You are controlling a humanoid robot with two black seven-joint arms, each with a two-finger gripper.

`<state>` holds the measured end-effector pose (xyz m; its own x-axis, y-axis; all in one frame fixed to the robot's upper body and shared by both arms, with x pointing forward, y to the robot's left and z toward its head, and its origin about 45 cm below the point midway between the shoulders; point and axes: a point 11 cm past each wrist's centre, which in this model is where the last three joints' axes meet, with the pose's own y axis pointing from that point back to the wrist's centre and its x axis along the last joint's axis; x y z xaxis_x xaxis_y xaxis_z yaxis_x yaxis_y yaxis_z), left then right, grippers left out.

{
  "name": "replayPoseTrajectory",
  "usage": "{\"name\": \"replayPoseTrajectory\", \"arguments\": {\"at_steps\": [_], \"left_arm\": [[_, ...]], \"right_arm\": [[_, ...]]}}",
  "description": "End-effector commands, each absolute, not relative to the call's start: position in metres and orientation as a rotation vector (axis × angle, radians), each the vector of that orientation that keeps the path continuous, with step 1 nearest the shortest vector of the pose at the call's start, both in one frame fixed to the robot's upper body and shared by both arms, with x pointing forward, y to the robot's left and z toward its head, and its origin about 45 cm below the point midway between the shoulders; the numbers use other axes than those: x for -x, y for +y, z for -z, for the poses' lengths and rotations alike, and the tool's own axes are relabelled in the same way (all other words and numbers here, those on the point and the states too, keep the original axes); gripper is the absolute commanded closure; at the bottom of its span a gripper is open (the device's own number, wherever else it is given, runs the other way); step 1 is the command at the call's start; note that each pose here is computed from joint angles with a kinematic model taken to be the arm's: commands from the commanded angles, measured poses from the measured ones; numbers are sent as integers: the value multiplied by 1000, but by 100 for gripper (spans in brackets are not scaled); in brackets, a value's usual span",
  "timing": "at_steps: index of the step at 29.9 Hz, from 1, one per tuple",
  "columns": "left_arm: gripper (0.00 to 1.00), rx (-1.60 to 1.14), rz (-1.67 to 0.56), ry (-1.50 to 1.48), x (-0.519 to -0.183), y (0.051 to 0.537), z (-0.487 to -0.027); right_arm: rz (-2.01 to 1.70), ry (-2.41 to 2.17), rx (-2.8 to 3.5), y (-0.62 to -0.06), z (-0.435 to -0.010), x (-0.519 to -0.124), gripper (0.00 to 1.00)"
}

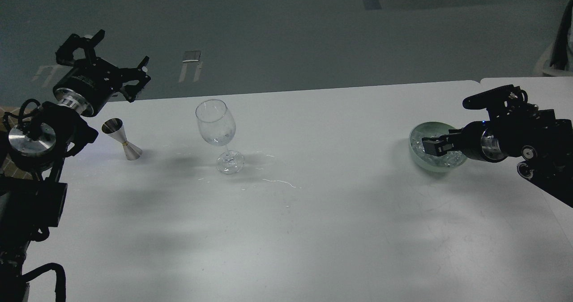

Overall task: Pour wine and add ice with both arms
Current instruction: 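Reach the right gripper into the green bowl and grasp ice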

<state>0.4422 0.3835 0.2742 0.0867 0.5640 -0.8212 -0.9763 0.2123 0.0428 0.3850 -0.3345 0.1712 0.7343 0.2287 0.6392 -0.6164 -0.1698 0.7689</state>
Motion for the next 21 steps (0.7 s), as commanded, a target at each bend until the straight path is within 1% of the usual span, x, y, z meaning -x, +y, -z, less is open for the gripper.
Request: {"name": "replayPoseTrajectory", "arguments": {"at_steps": [1, 4, 5, 7, 9, 10, 11, 13, 16, 17, 20, 21], "left_arm": [[2, 621, -1261, 839, -442, 382, -274], [2, 623, -1261, 839, -443, 382, -273], [2, 623, -1261, 839, -443, 382, -273], [2, 623, -1260, 838, -443, 382, -274], [2, 623, -1260, 840, -443, 381, -273], [2, 625, -1258, 840, -443, 381, -273], [2, 625, -1257, 839, -443, 381, -273], [2, 624, -1255, 839, -443, 381, -273], [2, 624, -1254, 842, -442, 380, -272], [2, 624, -1254, 842, -442, 380, -272], [2, 623, -1255, 841, -442, 380, -272], [2, 623, -1255, 841, -442, 380, -272]], "right_arm": [[-760, -321, -1572, -337, -168, -383, 28], [-754, -313, -1588, -330, -161, -381, 29], [-753, -312, -1588, -329, -160, -381, 36], [-747, -313, -1584, -328, -157, -381, 41], [-738, -320, -1572, -326, -154, -384, 50], [-735, -321, -1568, -326, -153, -384, 52], [-733, -323, -1564, -327, -153, -384, 57], [-733, -323, -1567, -326, -153, -384, 61], [-734, -321, -1560, -328, -154, -384, 74], [-733, -321, -1557, -329, -154, -384, 81], [-731, -322, -1559, -330, -153, -383, 95], [-731, -322, -1559, -330, -153, -383, 96]]}}
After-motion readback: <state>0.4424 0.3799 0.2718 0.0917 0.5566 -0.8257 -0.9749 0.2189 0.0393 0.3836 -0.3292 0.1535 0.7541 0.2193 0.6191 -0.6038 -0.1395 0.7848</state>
